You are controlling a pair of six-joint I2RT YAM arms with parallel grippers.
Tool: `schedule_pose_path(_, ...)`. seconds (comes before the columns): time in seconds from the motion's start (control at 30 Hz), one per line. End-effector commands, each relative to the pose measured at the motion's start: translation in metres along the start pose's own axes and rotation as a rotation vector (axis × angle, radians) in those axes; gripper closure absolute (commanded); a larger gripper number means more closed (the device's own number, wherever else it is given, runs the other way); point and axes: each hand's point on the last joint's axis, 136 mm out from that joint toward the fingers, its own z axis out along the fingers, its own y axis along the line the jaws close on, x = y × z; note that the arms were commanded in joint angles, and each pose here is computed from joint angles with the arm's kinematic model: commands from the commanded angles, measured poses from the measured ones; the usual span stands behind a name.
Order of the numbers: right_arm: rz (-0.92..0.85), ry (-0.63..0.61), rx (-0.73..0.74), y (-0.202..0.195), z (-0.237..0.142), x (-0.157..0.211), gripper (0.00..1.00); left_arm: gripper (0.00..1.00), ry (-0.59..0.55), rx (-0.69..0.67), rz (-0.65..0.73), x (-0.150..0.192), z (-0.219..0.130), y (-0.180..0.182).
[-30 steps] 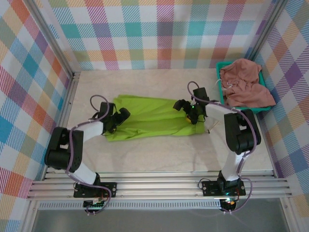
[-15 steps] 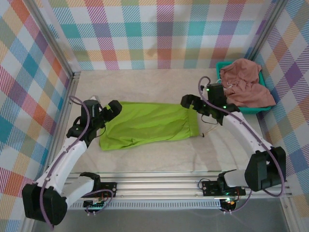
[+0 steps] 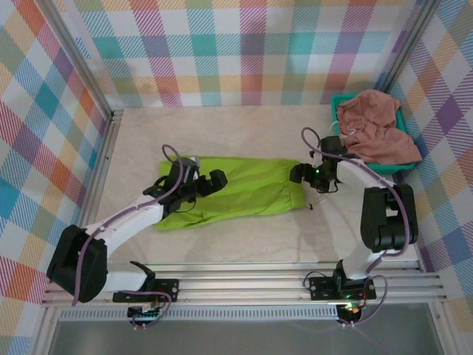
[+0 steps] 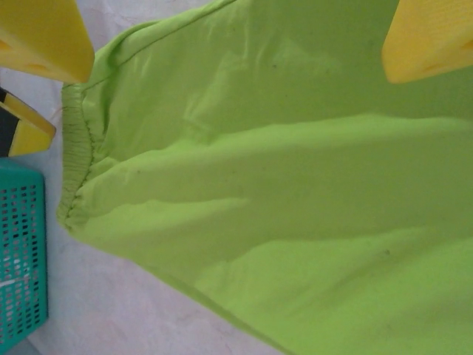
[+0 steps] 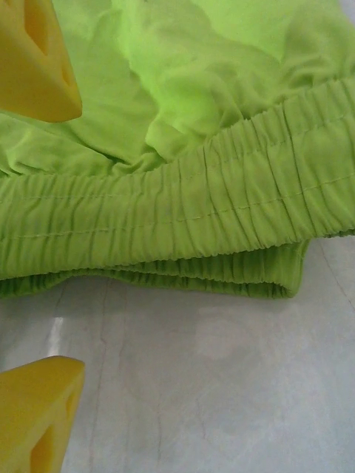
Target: Fold and stack the shorts
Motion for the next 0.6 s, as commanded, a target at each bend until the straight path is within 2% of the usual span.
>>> schedule_pose_path(0.0, -0.014, 0.007, -0.066, 0.012, 0.003, -0.006, 0.20, 0.00, -0.005, -0.013, -0.002, 0.011, 0.015, 0.006)
schedule_pose_path(0.27, 0.025, 0.044, -0.084, 0.010, 0.021, -0.006, 0.25, 0.00, 0.055, -0.092, 0.001, 0.043, 0.043, 0.036)
schedule_pose_path(0.57, 0.018, 0.068, -0.129, 0.029, 0.030, 0.001, 0.33, 0.00, 0.081, -0.153, -0.001, 0.060, 0.057, 0.058)
